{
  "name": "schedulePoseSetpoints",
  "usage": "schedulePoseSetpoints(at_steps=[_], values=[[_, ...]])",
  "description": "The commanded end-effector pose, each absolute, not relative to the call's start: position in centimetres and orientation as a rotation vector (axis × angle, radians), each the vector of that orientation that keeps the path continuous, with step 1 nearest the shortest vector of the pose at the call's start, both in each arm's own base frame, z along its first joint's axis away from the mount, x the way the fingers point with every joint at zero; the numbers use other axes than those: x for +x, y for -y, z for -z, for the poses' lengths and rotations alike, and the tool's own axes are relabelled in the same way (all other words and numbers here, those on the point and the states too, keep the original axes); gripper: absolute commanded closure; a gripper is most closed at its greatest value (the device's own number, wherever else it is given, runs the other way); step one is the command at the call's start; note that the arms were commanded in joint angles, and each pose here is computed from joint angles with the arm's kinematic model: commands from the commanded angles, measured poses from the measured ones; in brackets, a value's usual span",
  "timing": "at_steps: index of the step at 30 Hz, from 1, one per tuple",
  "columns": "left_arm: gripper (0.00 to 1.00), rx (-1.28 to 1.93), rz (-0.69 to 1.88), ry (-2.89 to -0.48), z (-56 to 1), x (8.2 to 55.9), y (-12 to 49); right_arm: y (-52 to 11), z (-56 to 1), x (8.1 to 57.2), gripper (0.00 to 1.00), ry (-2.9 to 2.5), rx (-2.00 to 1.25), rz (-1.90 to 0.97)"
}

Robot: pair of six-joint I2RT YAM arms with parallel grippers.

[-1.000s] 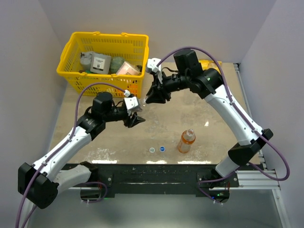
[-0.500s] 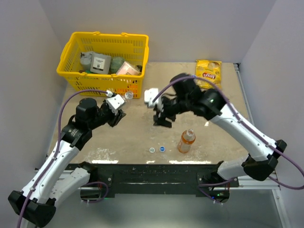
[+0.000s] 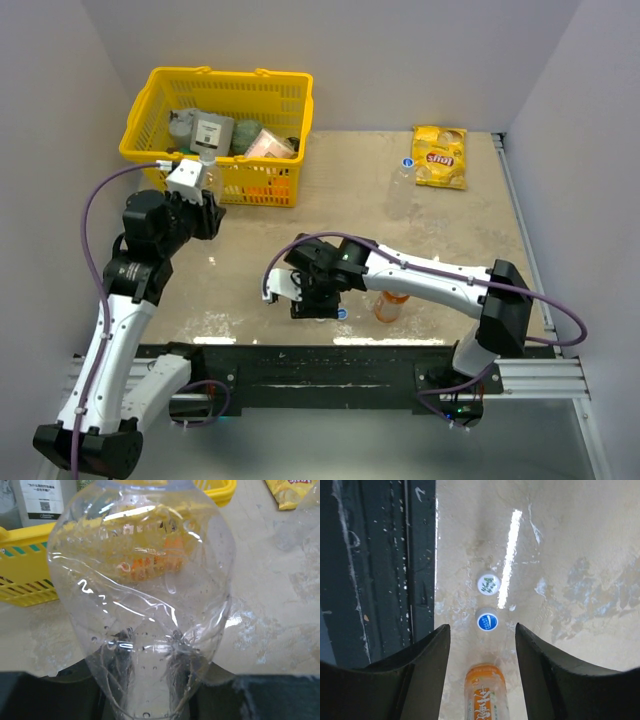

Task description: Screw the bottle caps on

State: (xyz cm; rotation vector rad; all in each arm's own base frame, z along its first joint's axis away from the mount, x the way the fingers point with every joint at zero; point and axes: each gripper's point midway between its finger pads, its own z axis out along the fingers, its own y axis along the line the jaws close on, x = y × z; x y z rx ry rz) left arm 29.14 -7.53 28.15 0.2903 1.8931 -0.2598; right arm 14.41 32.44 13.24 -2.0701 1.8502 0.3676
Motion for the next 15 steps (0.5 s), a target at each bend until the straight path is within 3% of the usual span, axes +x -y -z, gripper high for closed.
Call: schedulePoseSetpoints(at_steps=[1,15], values=[[1.0,0.2,0.268,-1.769,-31.8,28.5,6.9,-31.1,-11.2,15.3,0.42,-1.948,-2.035,-0.238],[1.0,0.201,0.283,-1.769,-31.6,27.8,7.0,-28.9,-6.5,15.3,0.47,-1.953,-2.144,-0.227]])
